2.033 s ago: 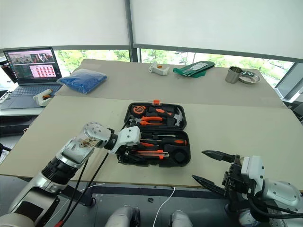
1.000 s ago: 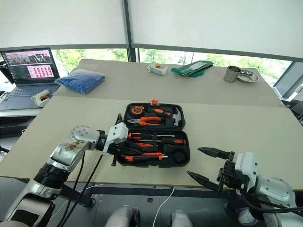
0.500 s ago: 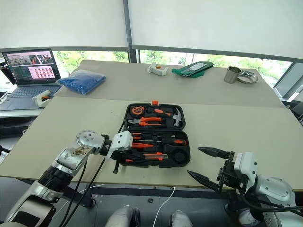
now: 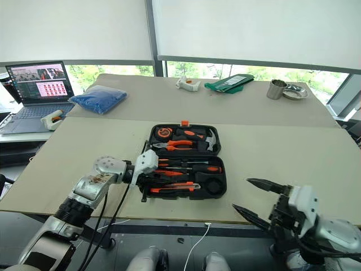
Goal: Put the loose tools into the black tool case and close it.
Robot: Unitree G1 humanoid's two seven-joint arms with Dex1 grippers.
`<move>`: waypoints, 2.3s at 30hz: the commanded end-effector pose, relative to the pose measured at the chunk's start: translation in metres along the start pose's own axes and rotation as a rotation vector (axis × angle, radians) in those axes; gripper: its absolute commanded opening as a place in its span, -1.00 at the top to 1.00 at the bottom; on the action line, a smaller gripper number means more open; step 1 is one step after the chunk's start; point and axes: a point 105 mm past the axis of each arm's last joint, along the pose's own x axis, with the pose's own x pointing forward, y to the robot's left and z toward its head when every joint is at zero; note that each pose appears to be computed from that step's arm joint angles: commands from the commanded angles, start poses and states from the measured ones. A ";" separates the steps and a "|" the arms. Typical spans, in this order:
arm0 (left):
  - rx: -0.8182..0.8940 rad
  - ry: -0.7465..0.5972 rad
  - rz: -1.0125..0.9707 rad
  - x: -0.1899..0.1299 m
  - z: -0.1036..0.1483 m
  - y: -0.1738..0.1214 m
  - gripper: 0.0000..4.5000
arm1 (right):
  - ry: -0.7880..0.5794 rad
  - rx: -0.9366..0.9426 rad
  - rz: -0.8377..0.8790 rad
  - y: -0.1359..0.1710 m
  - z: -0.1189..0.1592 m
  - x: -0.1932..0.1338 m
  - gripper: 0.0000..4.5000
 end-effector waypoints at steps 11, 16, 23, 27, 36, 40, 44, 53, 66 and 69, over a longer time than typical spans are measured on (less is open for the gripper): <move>0.046 -0.175 -0.080 -0.031 0.025 -0.012 0.01 | 0.019 -0.037 -0.202 -0.005 0.005 -0.042 -1.00; -0.019 -0.312 -0.074 -0.062 0.042 -0.021 0.01 | 0.100 -0.026 -0.312 0.001 -0.007 -0.076 -1.00; 0.011 -0.366 0.095 -0.087 0.040 -0.025 -0.94 | 0.195 -0.036 -0.569 -0.005 -0.030 -0.119 -1.00; 0.042 -0.372 0.117 -0.091 0.034 -0.033 -0.99 | 0.334 -0.021 -0.684 -0.012 -0.043 -0.131 -1.00; 0.019 -0.382 0.081 -0.091 0.032 -0.041 -0.99 | 0.565 -0.022 -0.347 -0.051 -0.018 -0.068 -1.00; 0.045 -0.385 0.046 -0.085 0.031 -0.046 -0.99 | 0.681 0.021 -0.251 -0.058 -0.026 -0.048 -1.00; 0.054 -0.382 0.016 -0.082 0.031 -0.050 -0.99 | 0.779 0.046 -0.225 -0.064 -0.035 -0.045 -1.00; 0.086 -0.385 -0.021 -0.076 0.036 -0.058 -1.00 | 0.877 0.093 -0.196 -0.068 -0.047 -0.034 -0.22; 0.155 -0.390 -0.019 -0.070 0.045 -0.051 -1.00 | 0.833 0.050 -0.229 -0.091 -0.061 -0.037 0.98; 0.150 -0.386 -0.012 -0.071 0.046 -0.051 -1.00 | 0.762 0.179 -0.180 -0.079 -0.049 -0.034 0.86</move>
